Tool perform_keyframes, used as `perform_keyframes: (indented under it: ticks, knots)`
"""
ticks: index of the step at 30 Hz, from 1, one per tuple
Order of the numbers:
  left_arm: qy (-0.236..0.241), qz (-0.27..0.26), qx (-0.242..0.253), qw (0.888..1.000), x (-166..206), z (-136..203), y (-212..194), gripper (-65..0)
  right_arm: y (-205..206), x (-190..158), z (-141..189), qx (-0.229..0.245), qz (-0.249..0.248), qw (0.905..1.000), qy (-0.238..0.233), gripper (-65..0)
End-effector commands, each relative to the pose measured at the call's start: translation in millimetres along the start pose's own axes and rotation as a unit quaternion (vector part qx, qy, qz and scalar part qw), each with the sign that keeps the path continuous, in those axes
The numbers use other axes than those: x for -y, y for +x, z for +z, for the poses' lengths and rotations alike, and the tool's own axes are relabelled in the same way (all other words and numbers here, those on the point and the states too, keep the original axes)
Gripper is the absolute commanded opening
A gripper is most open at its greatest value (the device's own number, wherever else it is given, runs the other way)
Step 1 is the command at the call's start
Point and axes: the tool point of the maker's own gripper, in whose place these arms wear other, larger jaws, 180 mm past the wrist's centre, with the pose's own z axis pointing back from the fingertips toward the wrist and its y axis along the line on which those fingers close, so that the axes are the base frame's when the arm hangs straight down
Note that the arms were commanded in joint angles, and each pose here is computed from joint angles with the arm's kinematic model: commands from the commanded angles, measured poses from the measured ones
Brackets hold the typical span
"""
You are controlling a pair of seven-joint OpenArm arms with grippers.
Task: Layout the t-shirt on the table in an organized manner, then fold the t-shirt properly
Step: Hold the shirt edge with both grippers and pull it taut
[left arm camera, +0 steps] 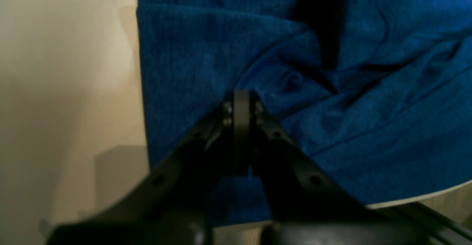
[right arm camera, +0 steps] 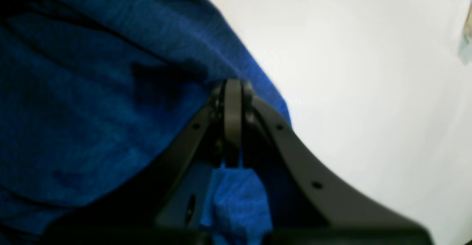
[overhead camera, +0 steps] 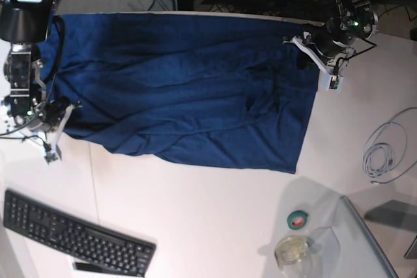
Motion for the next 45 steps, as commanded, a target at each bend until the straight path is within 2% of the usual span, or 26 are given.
perform_keyframes:
  ticks: [1,6,16,19,22,26,28,31,33,34,36,39,43,45]
  knots:
    - [0.002,-0.005,0.019,1.000,-3.1,2.9,11.4,-65.0,22.1,16.6,6.1,0.028,0.003,0.9995,-0.017,-65.0]
    - [0.002,-0.005,0.018,1.000,-3.2,2.7,10.7,-65.0,34.3,22.3,7.0,0.037,0.001,0.9991,-0.021,-65.0]
    - [0.002,-0.001,0.010,1.000,-5.1,0.8,4.3,-65.0,35.5,42.3,-4.4,0.016,-0.017,0.9994,-0.027,-65.0]
    - [0.016,0.018,0.012,1.000,-19.4,0.6,4.2,-65.0,28.6,49.6,-6.8,0.007,-0.038,0.9982,-0.045,-65.0]
    - [0.029,0.033,0.011,0.999,-31.9,3.0,0.5,-65.0,25.4,47.9,-12.2,0.013,-0.043,0.9981,-0.042,-65.0]
    - [0.034,0.027,0.022,0.999,-34.5,6.9,9.2,-65.0,22.3,44.3,-20.0,0.013,-0.048,0.9982,-0.033,-64.1]
    - [0.036,0.023,0.029,0.999,-34.5,9.3,15.0,-65.0,24.2,42.4,-19.8,0.015,-0.049,0.9982,-0.032,-60.9]
    - [0.039,0.012,0.045,0.998,-32.5,14.4,27.8,-65.0,26.2,42.3,-19.3,0.017,-0.049,0.9981,-0.032,-49.4]
    - [0.042,0.003,0.057,0.998,-31.2,19.4,36.8,-65.0,34.7,48.4,-13.1,0.029,-0.046,0.9977,-0.041,-42.5]
    - [0.043,0.000,0.060,0.997,-31.0,21.4,39.2,-65.0,37.8,52.8,-7.3,0.031,-0.042,0.9974,-0.049,-41.1]
    - [0.045,-0.003,0.065,0.997,-31.3,24.2,42.4,-65.0,35.8,65.3,8.2,0.036,-0.050,0.9956,-0.070,-41.0]
    - [0.044,-0.001,0.064,0.997,-30.7,23.0,41.3,-65.0,21.2,86.7,35.7,0.045,-0.089,0.9894,-0.105,-41.0]
    - [0.033,0.014,0.064,0.997,-23.8,17.2,38.2,-65.0,-12.8,77.1,54.9,0.037,-0.109,0.9863,-0.118,-41.4]
    - [0.017,0.032,0.071,0.997,-19.3,14.8,38.6,-65.0,-32.5,63.1,59.5,0.029,-0.101,0.9878,-0.115,-46.7]
